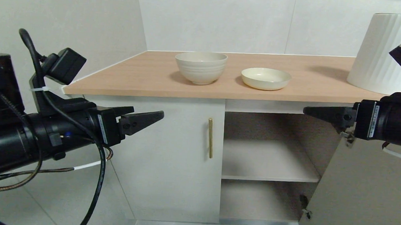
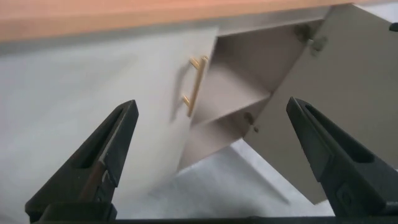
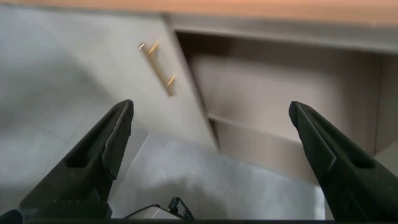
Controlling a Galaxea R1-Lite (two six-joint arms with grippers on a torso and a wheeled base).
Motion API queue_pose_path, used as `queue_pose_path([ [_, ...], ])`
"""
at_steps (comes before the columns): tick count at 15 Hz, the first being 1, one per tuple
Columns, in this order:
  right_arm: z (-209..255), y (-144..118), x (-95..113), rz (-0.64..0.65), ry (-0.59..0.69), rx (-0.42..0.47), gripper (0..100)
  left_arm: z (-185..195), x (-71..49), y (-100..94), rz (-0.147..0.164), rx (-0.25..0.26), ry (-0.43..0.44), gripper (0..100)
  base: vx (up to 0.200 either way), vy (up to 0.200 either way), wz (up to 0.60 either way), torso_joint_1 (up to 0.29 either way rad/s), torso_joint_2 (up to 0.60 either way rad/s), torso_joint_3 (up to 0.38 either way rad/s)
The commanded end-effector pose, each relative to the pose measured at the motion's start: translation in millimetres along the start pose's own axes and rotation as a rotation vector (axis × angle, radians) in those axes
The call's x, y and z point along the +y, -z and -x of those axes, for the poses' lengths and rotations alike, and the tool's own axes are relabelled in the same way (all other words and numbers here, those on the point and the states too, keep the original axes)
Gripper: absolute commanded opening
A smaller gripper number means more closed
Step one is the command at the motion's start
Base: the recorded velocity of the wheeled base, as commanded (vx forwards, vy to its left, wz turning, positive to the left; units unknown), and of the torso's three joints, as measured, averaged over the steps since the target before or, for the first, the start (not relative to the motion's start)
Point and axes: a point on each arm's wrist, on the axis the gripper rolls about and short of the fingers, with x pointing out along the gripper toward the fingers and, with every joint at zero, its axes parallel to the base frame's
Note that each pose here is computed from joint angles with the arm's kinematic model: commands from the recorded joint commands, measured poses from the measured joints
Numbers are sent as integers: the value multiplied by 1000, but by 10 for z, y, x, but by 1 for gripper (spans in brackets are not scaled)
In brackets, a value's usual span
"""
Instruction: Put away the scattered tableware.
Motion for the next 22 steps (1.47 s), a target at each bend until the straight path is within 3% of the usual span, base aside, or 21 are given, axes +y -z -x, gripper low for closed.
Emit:
queue_pose_path([
  [1, 14, -1, 1, 1, -5, -2, 100, -8, 3, 6, 0, 3, -1, 100, 0, 0, 0, 0, 0, 0],
  [4, 55, 3, 4, 3, -15, -5, 100, 45, -23, -27, -4, -17, 5, 100, 0, 0, 0, 0, 0, 0],
  [10, 41, 33, -5, 10, -13, 1, 100, 23, -19, -14, -1, -9, 6, 100, 0, 0, 0, 0, 0, 0],
  [12, 1, 48, -8, 11, -9, 13, 100, 3, -19, -39, 21, -24, 10, 100, 0, 0, 0, 0, 0, 0],
  [14, -9, 52, -8, 11, -9, 16, 100, -33, -13, -53, 50, -48, 16, 100, 0, 0, 0, 44, -249, -217],
  [16, -18, 52, -8, 11, -8, 18, 100, -63, -8, -42, 60, -45, 17, 100, 0, 0, 0, 88, -195, -293],
  [22, -92, 75, -14, 11, -3, 35, 100, -116, -7, -31, 63, -35, 19, 100, 0, 0, 0, 143, -502, -309],
])
